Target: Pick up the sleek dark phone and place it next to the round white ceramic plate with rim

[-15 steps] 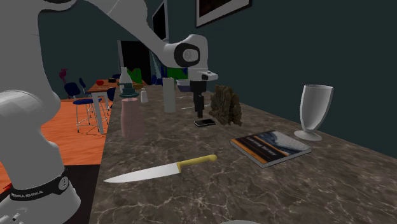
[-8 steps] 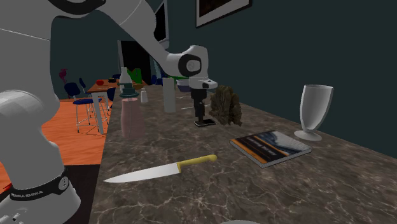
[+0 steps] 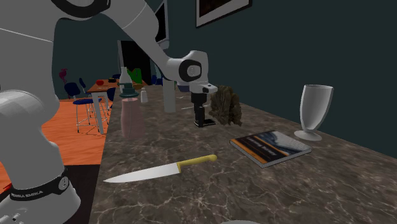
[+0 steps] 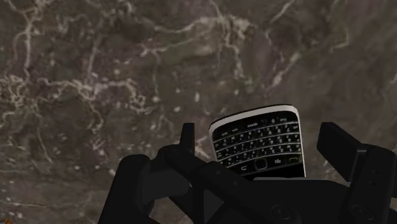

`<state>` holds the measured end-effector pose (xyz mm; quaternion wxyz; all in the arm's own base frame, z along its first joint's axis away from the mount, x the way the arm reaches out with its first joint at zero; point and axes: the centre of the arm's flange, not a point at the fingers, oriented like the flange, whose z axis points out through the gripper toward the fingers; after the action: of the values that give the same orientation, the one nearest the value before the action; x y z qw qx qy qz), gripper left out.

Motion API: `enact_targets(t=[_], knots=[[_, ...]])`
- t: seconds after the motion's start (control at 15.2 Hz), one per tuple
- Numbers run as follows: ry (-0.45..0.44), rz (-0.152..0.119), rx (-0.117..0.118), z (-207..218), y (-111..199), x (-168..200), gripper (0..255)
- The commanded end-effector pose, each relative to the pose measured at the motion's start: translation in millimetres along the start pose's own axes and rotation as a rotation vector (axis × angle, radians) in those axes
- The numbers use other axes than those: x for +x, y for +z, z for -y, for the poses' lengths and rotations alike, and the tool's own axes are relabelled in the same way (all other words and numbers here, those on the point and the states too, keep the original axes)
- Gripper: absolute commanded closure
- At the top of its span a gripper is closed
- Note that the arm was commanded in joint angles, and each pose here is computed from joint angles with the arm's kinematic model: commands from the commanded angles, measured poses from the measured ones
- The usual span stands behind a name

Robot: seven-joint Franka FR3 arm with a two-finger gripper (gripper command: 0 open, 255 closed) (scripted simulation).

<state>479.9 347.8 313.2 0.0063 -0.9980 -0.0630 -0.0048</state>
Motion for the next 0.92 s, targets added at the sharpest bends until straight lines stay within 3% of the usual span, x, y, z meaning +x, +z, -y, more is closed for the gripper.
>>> enact_targets(t=[0.0,0.07,0.13,0.86], knots=[[0.0,0.0,0.0,0.0,0.1,0.0,0],[0.0,0.0,0.0,0.0,0.1,0.0,0],[0.0,0.0,0.0,0.0,0.1,0.0,255],[0.0,0.0,0.0,0.1,-10.4,0.1,255]])
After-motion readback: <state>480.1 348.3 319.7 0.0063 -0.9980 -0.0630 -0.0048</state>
